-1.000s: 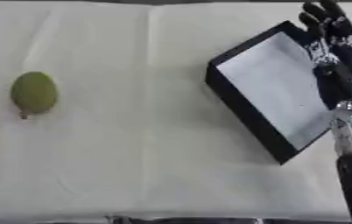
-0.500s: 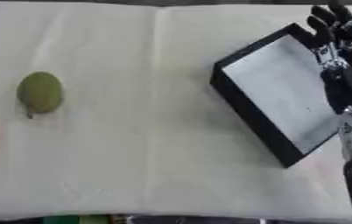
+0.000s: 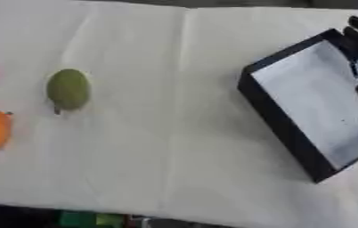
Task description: Pick up the objects with one hand, pass them to the other hand, and then place them into the box on the other side of the table.
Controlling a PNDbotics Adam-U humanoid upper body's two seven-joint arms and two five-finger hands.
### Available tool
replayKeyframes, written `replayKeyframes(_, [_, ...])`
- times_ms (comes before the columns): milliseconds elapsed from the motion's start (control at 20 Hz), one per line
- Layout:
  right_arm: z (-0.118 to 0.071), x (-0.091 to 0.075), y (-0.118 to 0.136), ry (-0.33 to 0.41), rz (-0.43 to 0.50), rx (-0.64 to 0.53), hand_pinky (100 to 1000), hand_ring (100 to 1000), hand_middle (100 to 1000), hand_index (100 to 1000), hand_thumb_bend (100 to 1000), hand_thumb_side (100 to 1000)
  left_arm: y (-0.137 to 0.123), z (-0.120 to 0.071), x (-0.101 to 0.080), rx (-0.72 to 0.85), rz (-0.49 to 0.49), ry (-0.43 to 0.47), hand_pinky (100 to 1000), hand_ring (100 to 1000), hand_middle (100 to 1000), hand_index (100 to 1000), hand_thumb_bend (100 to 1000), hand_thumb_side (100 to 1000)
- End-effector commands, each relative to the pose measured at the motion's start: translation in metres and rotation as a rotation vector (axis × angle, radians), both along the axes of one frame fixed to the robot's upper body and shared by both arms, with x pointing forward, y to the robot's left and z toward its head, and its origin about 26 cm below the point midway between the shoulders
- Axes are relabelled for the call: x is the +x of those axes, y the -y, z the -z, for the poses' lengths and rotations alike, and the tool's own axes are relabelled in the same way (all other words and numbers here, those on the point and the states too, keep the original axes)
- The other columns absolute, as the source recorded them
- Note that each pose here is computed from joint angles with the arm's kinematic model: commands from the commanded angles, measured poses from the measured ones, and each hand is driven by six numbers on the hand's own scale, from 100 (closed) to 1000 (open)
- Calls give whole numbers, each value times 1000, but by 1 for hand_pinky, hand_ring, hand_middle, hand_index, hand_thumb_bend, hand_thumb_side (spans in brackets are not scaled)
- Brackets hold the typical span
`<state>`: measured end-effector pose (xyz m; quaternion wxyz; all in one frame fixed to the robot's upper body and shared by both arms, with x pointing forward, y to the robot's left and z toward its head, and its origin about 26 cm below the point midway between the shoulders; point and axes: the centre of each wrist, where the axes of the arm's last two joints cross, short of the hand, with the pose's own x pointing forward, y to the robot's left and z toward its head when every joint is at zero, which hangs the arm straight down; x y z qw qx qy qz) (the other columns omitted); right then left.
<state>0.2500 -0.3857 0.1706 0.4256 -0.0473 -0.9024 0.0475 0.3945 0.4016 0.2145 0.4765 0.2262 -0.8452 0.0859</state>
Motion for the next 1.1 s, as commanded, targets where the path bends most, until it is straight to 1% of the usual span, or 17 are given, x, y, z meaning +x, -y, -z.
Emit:
replayKeyframes(50, [-12, -2, 1, 22, -11, -57, 1000, 1000, 929, 1000, 100, 396, -18, -30, 3, 126, -26, -46, 866, 750, 730, 898, 158, 702])
replayKeyframes(400, [-12, -2, 1, 33, -30, -84, 1000, 1000, 928, 1000, 100, 388, -20, -71, 26, 315, -23, -231, 878, 771, 755, 913, 189, 662])
replayKeyframes(550, [-13, -2, 1, 39, -36, -99, 1000, 1000, 927, 1000, 100, 384, -17, -85, 36, 385, -18, -306, 886, 783, 768, 916, 210, 627])
replayKeyframes(700, [-13, -2, 0, 46, -43, -110, 1000, 1000, 927, 1000, 100, 380, -13, -94, 47, 453, -7, -378, 890, 793, 779, 918, 247, 582])
replayKeyframes(800, [-13, -2, 0, 47, -48, -115, 1000, 1000, 927, 1000, 100, 379, -27, -85, 63, 542, 16, -480, 894, 800, 786, 918, 276, 562])
replayKeyframes(900, [-12, -2, 0, 46, -52, -120, 1000, 1000, 927, 1000, 100, 378, -34, -73, 72, 625, 36, -551, 897, 807, 791, 917, 323, 544])
replayKeyframes(1100, [-12, -2, -1, 45, -59, -127, 1000, 1000, 926, 1000, 100, 377, -27, -62, 85, 727, 93, -635, 907, 818, 794, 911, 407, 508])
